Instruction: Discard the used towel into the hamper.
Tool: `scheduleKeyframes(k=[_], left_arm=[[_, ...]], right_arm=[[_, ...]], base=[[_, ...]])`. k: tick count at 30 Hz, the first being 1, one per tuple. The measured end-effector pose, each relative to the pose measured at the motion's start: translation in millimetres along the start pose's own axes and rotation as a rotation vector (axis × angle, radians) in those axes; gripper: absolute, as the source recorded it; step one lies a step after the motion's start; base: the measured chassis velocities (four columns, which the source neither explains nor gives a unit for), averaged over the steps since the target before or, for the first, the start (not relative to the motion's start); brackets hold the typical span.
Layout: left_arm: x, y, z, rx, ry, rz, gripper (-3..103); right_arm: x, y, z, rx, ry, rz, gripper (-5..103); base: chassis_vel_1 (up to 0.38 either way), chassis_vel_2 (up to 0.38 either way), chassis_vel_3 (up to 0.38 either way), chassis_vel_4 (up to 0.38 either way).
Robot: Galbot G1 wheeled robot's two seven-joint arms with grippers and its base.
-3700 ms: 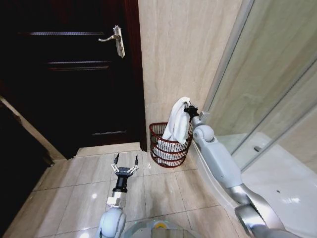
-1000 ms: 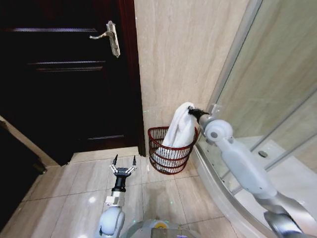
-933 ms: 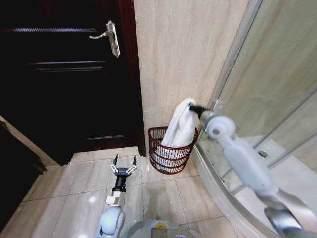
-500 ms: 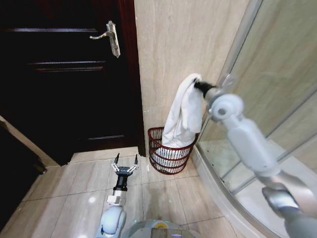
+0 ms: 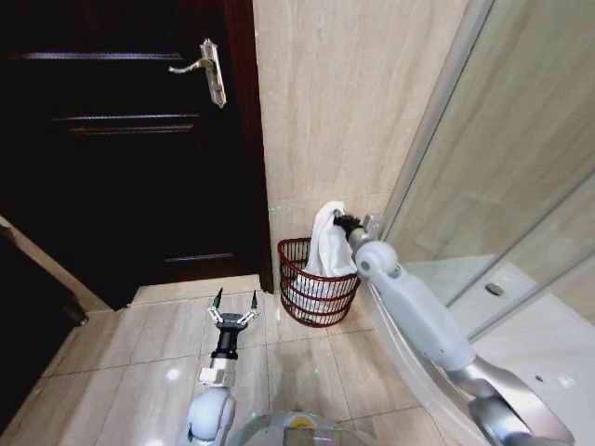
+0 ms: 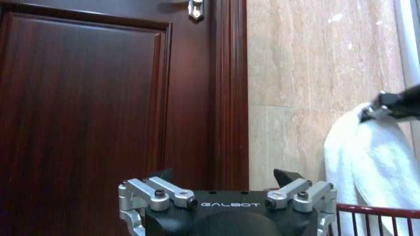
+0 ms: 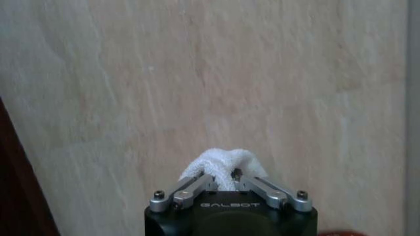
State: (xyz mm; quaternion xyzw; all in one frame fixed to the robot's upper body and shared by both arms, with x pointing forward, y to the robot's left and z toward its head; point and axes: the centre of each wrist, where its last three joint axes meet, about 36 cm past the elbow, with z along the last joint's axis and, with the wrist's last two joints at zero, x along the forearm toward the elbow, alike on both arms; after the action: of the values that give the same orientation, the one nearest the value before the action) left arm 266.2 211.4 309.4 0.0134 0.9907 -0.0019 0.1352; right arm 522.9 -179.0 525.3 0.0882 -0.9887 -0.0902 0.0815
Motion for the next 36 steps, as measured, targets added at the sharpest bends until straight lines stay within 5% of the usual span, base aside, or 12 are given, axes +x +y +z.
scheduleKeyframes(k=[18,36], left_arm=[[12.6,4.8,-3.4,0.01,-0.016,-0.06,100],[24.3,8.6,-2.3,0.006,-0.01,-0.078,100]], right_arm=[[5.8,-10.9,-0.9,-0.064,0.428,0.04,5],[-37.8,-20.9,35.7,-0.109,0.604,0.075,5]], base=[[0.0,0.0,0.0,0.0],[0.0,0.0,0.0,0.0]])
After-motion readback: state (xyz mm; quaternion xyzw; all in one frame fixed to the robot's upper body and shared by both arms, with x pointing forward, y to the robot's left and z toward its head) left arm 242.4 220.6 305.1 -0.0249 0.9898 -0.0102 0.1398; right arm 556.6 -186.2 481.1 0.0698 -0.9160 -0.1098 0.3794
